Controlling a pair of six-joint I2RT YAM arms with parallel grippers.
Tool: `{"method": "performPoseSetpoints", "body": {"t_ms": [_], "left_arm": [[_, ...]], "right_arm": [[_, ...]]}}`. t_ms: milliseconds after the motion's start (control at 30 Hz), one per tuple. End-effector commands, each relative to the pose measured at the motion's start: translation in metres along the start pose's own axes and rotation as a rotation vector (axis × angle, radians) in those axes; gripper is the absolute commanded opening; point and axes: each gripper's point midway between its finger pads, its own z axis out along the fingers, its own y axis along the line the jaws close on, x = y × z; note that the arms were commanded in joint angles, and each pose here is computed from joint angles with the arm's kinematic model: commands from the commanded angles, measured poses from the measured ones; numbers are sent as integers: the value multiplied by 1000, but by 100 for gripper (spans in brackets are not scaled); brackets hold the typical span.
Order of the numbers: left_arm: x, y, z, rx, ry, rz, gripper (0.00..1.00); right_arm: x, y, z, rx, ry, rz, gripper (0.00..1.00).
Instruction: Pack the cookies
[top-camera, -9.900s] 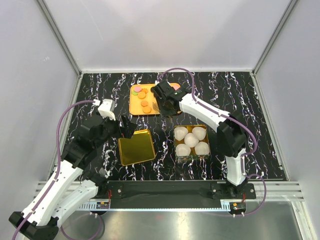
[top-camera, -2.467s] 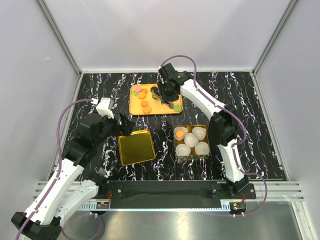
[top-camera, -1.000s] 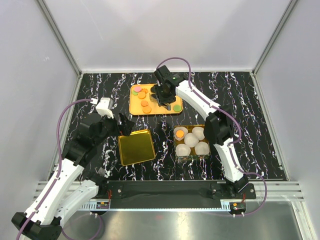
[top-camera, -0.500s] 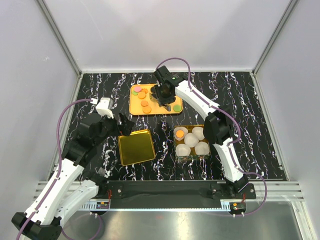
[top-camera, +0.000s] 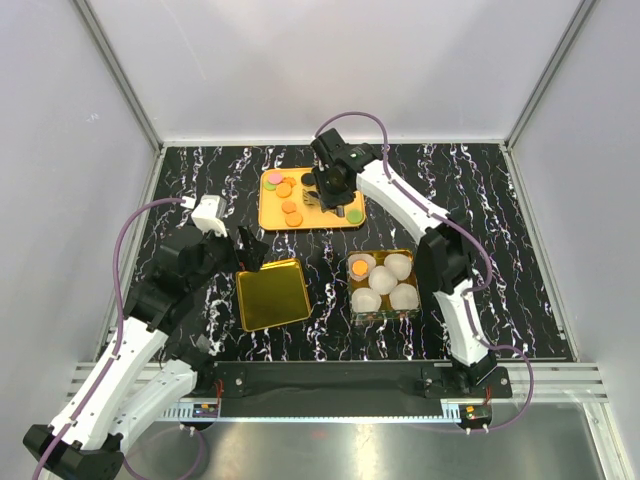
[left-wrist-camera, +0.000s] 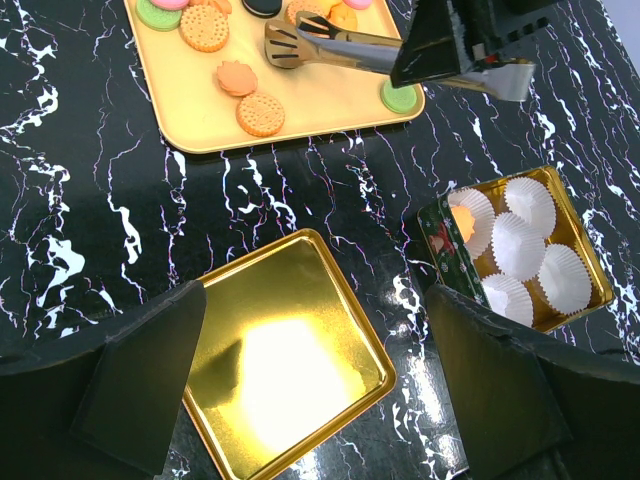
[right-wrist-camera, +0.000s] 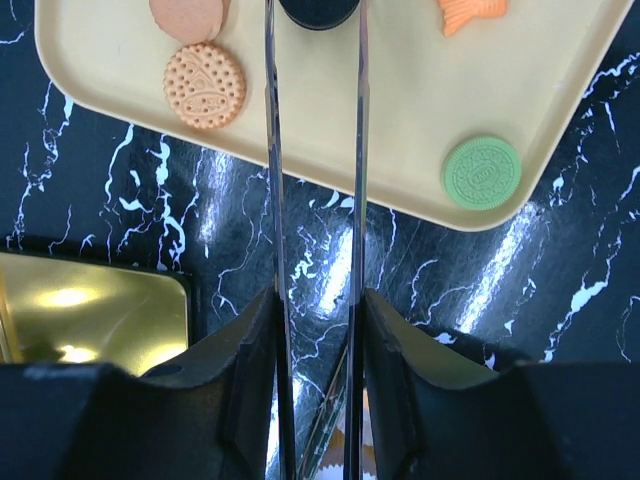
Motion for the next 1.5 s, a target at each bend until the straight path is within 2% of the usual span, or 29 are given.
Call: {"method": "performPoseSetpoints", "body": {"t_ms": [0,933,1167,1467], "left_arm": [[-16,-8,-4,33,-55,-8,99],[-16,-7,-4,31,-54,-9,99],[-16,-7,-4,30,-56,-9,99],[-16,-7,-2,32,-52,-12,99]], "right_arm": [[-24,9,-48,-32,-123,-3,35],[-2,-1,-69,-24,-130,13,36],[4,-8,-99,-28,-159,27,37],[36,-24,-157,-25,-182,66,38]]}}
